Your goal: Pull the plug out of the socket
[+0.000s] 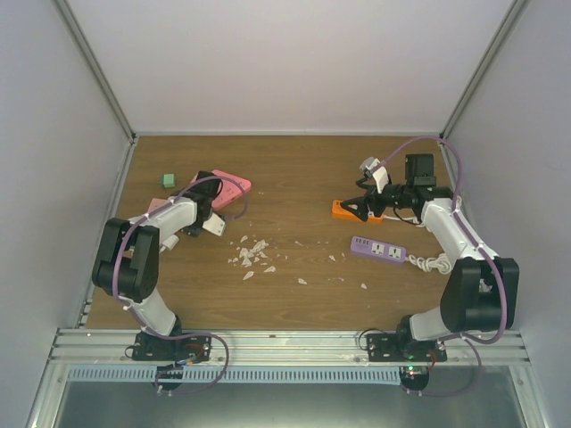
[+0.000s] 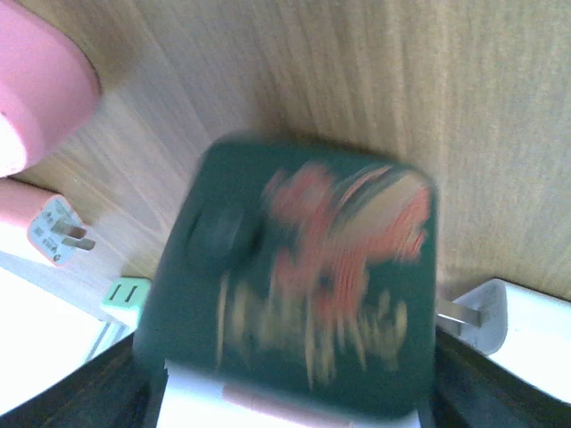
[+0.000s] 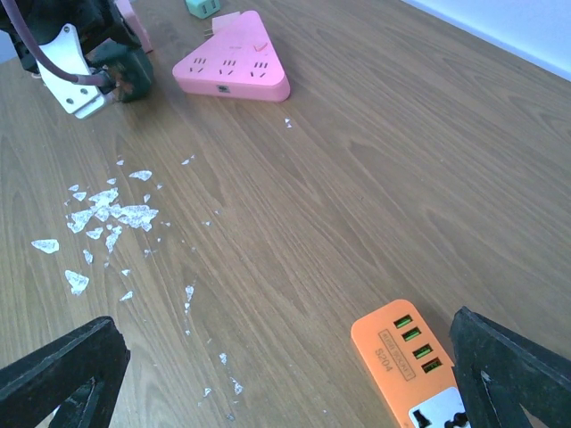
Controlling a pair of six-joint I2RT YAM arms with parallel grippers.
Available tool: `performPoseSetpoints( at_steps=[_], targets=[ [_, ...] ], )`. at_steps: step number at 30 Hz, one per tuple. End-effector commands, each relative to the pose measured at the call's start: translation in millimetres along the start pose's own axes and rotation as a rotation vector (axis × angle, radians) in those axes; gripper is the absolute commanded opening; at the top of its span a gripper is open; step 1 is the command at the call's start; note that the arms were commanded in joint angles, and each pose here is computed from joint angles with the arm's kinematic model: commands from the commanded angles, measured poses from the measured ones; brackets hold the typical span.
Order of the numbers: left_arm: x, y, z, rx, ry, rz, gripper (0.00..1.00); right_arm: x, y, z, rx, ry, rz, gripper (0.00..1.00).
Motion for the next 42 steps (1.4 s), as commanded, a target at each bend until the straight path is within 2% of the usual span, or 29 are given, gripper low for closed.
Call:
performPoseSetpoints(
  at_steps=[1, 7, 10, 15, 20, 26, 33, 38, 42],
  targets=[
    [5.1, 1.4, -0.9, 0.039, 0.002, -0.024, 0.80, 4.8, 3.6, 2.1, -0.009, -0.003, -0.028, 1.00],
    [4.9, -4.6, -4.4, -0.010, -0.040, -0.003, 0.93, 4.1, 4.7, 4.4, -0.002, -0.003, -0.027, 1.00],
    [14.3, -22.0, -6.8, -0.101, -0.117, 0.004, 0.99, 3.8, 4.6, 4.9, 0.000, -0.007, -0.023, 1.00],
    [32.9, -61.9, -9.7, -0.298, -0.286, -0.014, 0.99, 2.5, 2.4, 1.4, -0.003, -0.024, -0.006, 1.00],
    [46.1, -111.0, -22.7, -0.616, -0.501, 0.000, 0.99, 2.3, -6.0, -11.9, -0.020, -0.059, 0.026, 1.00],
    [69.3, -170.5, -7.8, -1.013, -0.775, 0.009, 0.99, 6.2, -20.3, -30.4, -0.045, -0.097, 0.061, 1.00],
    [73.2, -207.6, 31.8, -1.276, -0.991, -0.047, 0.99, 8.6, -43.2, -46.5, -0.087, -0.112, 0.150, 1.00],
    [69.3, -204.3, 67.6, -1.319, -1.268, -0.057, 0.99, -1.0, -74.2, -45.4, -0.123, -0.093, 0.264, 1.00],
    [54.4, -188.0, 78.8, -1.288, -1.430, -0.058, 0.99, -11.7, -101.2, -31.9, -0.155, -0.060, 0.352, 1.00]
  ],
)
Point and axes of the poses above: each gripper's point midway between its finger pads, its own y axis out along the fingers, its own x axis along the line the jaws close on, z = x × y, the point moved 4 cm from there along -y, back along the fingers, and after that the axes turned 2 degrees about -y, right-handed, at the moved point
